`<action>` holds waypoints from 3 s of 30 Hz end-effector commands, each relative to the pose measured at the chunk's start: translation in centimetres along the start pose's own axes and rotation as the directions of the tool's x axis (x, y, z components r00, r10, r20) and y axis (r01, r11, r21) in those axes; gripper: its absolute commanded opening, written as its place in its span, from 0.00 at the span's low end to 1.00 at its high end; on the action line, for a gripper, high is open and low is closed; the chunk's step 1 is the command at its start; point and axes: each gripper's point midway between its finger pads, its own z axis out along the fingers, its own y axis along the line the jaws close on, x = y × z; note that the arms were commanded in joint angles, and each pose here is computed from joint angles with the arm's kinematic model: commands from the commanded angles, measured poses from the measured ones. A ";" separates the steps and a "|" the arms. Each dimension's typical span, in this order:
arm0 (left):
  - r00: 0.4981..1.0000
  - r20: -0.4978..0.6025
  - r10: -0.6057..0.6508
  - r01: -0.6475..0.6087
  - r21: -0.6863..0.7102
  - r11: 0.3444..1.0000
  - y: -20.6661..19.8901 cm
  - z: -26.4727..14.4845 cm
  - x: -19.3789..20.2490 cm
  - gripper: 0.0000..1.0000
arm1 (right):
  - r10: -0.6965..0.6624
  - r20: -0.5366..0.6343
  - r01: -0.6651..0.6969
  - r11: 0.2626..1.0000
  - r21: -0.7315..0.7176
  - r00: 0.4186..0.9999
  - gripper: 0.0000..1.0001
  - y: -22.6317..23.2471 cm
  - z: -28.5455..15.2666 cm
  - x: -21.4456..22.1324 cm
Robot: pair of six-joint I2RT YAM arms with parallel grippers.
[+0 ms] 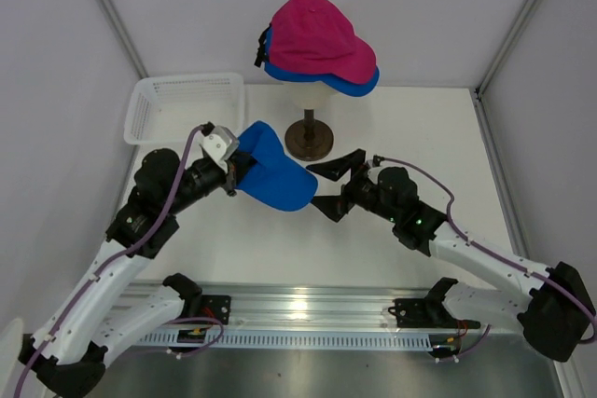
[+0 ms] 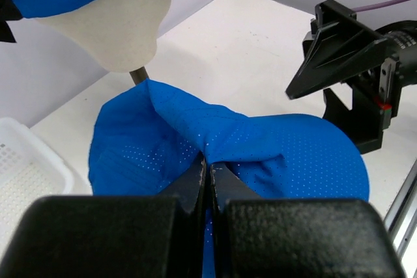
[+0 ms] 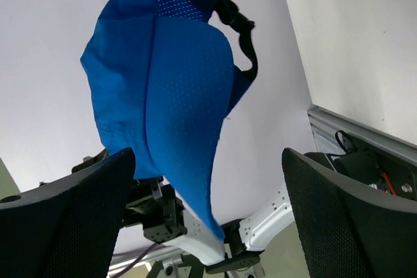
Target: Stack the hats
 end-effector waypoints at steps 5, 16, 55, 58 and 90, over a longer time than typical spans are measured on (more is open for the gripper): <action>0.999 0.027 -0.019 0.019 -0.030 0.999 -0.6 1.1 -0.5 0.01 | -0.016 0.037 0.022 0.983 -0.180 0.999 0.91 5.7 1.6 0.4; 1.000 0.005 -0.016 0.017 -0.083 0.996 -0.3 1.2 0.7 0.04 | -0.170 0.095 0.185 0.967 -0.176 0.981 0.00 8.1 0.7 0.4; 0.917 0.251 -0.310 0.393 -0.439 0.808 5.8 -4.1 -3.6 0.99 | -0.560 0.011 0.434 0.629 -0.644 0.828 0.00 37.1 6.6 -6.0; 0.920 0.218 -0.325 0.389 -0.420 0.820 5.4 -2.7 -3.1 1.00 | -0.562 -0.020 0.414 0.632 -0.655 0.827 0.00 36.9 5.7 -5.9; 0.908 0.161 -0.387 0.419 -0.358 0.834 4.7 1.1 -3.5 0.99 | -0.496 0.070 0.457 0.723 -0.519 0.865 0.00 32.2 0.5 -18.2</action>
